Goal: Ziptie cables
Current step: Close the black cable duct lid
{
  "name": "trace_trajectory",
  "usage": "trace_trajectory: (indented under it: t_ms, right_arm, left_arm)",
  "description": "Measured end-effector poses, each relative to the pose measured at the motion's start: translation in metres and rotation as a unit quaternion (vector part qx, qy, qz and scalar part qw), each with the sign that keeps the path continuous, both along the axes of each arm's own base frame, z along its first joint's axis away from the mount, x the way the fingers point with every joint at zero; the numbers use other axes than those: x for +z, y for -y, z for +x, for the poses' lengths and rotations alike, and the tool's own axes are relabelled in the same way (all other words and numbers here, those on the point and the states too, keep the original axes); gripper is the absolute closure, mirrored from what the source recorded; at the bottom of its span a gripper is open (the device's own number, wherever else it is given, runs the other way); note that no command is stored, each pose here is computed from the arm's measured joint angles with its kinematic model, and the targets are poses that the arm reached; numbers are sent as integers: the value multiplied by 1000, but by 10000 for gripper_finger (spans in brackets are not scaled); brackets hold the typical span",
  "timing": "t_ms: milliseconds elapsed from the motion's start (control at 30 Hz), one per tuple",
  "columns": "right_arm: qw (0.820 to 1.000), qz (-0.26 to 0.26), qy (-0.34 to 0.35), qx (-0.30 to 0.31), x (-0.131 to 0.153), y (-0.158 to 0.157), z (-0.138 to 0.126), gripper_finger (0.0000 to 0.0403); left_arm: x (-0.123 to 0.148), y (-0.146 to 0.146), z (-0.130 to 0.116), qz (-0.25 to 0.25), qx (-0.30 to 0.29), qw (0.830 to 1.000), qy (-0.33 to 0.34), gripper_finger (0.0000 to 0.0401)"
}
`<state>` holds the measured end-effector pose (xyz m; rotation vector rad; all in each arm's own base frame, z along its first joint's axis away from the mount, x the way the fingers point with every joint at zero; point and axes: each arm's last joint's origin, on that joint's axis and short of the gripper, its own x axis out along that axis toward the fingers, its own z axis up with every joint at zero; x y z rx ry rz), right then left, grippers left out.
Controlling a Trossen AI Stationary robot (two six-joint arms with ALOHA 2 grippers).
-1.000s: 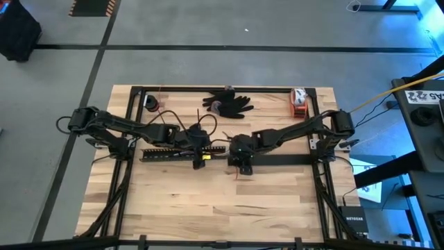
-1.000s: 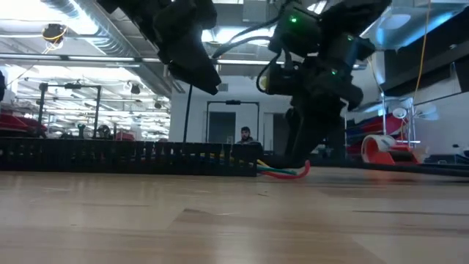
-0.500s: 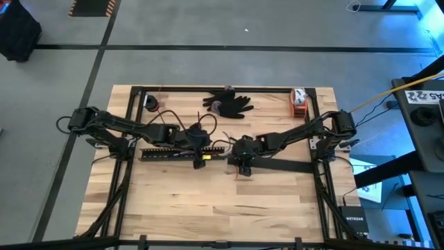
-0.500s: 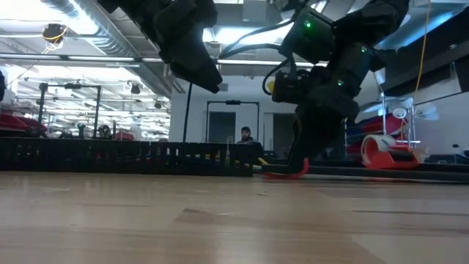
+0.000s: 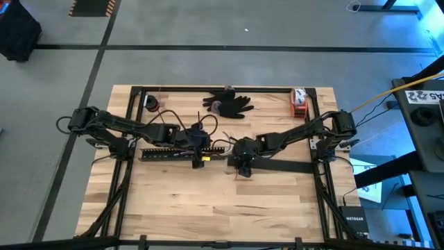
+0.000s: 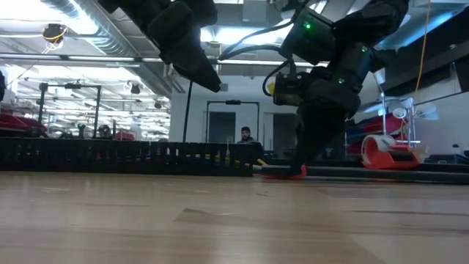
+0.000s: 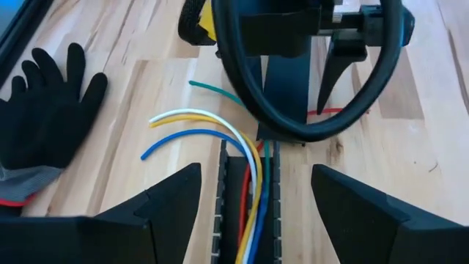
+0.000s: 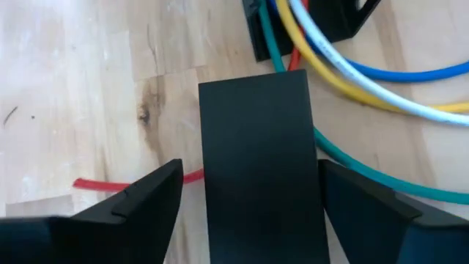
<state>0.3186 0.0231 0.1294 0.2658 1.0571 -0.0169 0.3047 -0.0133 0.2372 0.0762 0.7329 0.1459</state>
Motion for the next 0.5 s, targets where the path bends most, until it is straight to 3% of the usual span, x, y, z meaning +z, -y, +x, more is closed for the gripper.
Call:
trace_trajectory:
  t_ms: [233, 500]
  right_arm:
    - [1000, -7, -1, 22, 4, 0, -3, 101]
    - [997, -26, 59, 32, 39, 0, -18, 109]
  left_arm:
    - [0, 0, 0, -12, 11, 1000, 2, 148]
    - [0, 0, -1, -55, 49, 997, 9, 148]
